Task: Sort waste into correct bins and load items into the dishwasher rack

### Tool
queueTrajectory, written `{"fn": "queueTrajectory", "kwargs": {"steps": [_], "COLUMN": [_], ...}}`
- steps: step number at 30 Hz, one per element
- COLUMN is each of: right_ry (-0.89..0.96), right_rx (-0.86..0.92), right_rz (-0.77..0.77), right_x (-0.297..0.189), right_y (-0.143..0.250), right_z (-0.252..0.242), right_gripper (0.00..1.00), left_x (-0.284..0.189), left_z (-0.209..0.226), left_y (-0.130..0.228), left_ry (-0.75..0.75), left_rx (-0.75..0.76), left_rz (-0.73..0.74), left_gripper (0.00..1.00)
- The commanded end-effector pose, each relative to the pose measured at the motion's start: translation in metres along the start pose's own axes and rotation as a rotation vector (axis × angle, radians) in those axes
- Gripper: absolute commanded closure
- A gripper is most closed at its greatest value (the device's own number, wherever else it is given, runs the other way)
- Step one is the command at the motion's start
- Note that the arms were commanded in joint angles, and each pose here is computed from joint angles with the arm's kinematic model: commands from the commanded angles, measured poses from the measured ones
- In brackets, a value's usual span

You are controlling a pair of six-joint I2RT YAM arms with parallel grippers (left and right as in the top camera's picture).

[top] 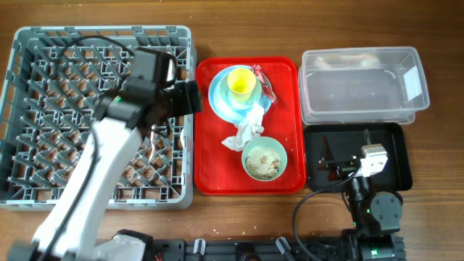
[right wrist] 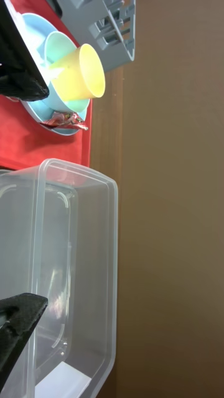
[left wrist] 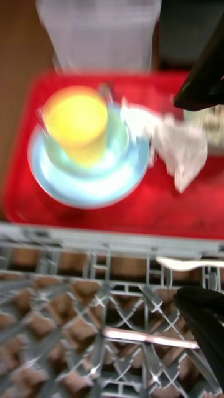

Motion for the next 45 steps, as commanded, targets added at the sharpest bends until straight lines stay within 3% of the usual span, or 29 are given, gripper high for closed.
{"fn": "queueTrajectory", "kwargs": {"steps": [1,5,9,12,14,18,22,23,25,28,31,33,35,37,39,41,44,45], "right_ry": [-0.007,-0.007,-0.007,0.006,0.014,-0.135,-0.212,-0.228,-0.328,-0.333,-0.274,-0.112,-0.065,-0.149,-0.22,-0.167,-0.157,-0.144], "right_rx": [-0.017,-0.017,-0.017,-0.022,-0.019,0.198,0.668,0.713,0.635,0.609,0.492,0.496,0.557,0.601,0.671,0.642,0.459,0.36], "right_rz": [-0.004,-0.004,-0.004,-0.027,-0.13,-0.112,-0.013,-0.001,0.002,-0.004,0.176,0.459,0.799,0.917,1.085,1.177,1.2,1.174], "right_x": [0.0,0.0,0.0,0.0,-0.001,-0.002,-0.002,-0.002,-0.006,-0.014,-0.018,-0.002,0.035,0.062,0.091,0.107,0.119,0.121], "right_y": [0.0,0.0,0.0,-0.004,-0.02,-0.019,-0.012,-0.011,-0.021,-0.056,-0.119,-0.147,-0.164,-0.155,-0.125,-0.101,-0.078,-0.071], "right_z": [0.0,0.0,0.0,-0.001,-0.002,0.01,0.015,0.017,0.024,0.023,0.019,0.008,0.008,0.015,0.028,0.043,0.097,0.12], "right_gripper": [0.0,0.0,0.0,0.0,0.0,0.0,0.0,0.0,0.0,0.0,0.0,0.0,0.0,0.0,0.32,0.39,0.38,0.33], "left_x": [-0.049,-0.064,-0.103,-0.115,-0.112,-0.11,-0.11,-0.11,-0.11,-0.11,-0.11,-0.11,-0.11,-0.11,-0.11,-0.11,-0.11,-0.11], "left_z": [-0.017,0.004,0.03,0.032,0.034,0.036,0.036,0.036,0.036,0.036,0.036,0.036,0.036,0.036,0.036,0.036,0.036,0.036], "left_y": [0.01,0.029,0.024,0.027,0.031,0.034,0.034,0.034,0.034,0.034,0.034,0.034,0.034,0.034,0.034,0.034,0.034,0.034], "left_ry": [0.124,0.028,0.031,0.044,0.022,0.007,0.007,0.007,0.007,0.007,0.007,0.007,0.007,0.007,0.007,0.007,0.007,0.007], "left_rx": [0.02,0.014,-0.186,-0.189,-0.189,-0.194,-0.194,-0.194,-0.194,-0.194,-0.194,-0.194,-0.194,-0.194,-0.194,-0.194,-0.194,-0.194], "left_rz": [-0.067,0.003,-0.14,-0.177,-0.14,-0.113,-0.113,-0.113,-0.114,-0.113,-0.113,-0.113,-0.113,-0.113,-0.113,-0.113,-0.113,-0.113], "left_gripper": [0.0,0.0,0.0,0.0,0.0,0.0,0.0,0.0,0.0,0.0,0.0,0.0,0.0,0.0,0.0,0.0,0.0,0.0]}}
Point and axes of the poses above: each gripper's point midway between its finger pads, its own x axis out along the fingers, its own z axis along the line the jaws close on, y = z × x, the point moved 9 cm from there along -x, back along the fingers, and after that the axes turned 4 degrees about -x, right-handed, at the moved point
